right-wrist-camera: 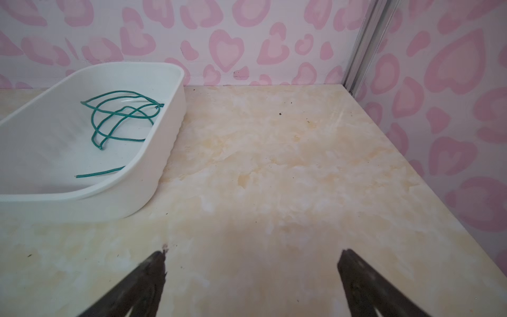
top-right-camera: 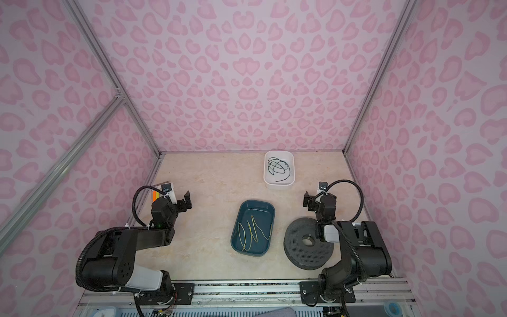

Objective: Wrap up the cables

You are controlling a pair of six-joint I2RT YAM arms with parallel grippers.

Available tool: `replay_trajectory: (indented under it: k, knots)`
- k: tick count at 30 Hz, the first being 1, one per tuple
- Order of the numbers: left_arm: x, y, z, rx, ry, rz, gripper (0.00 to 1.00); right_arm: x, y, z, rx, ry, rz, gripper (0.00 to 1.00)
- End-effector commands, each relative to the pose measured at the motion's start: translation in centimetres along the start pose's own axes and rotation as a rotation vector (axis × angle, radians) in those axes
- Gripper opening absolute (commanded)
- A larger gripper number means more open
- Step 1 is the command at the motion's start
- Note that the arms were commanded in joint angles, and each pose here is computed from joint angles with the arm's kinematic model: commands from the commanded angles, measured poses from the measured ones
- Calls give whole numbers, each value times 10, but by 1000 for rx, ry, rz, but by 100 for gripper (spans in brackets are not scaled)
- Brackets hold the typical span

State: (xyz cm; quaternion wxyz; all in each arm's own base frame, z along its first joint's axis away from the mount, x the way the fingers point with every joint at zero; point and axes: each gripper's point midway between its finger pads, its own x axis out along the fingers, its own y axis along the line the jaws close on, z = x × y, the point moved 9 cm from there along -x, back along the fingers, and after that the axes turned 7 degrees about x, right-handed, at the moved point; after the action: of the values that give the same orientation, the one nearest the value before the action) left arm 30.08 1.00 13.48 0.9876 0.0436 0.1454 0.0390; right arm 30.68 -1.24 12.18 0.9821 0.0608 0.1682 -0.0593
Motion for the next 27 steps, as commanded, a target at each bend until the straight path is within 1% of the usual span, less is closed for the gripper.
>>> replay_trajectory:
  k: [1,8,27]
  knots:
    - [1,0,5,-3,-25,-2,98,0,0,4,6,-32,1,100]
    - [0,0,5,-5,-26,-1,98,-1,4,3,-16,-36,-21,100]
    - [0,0,5,-4,-25,-1,98,-1,4,4,-5,-36,-32,100]
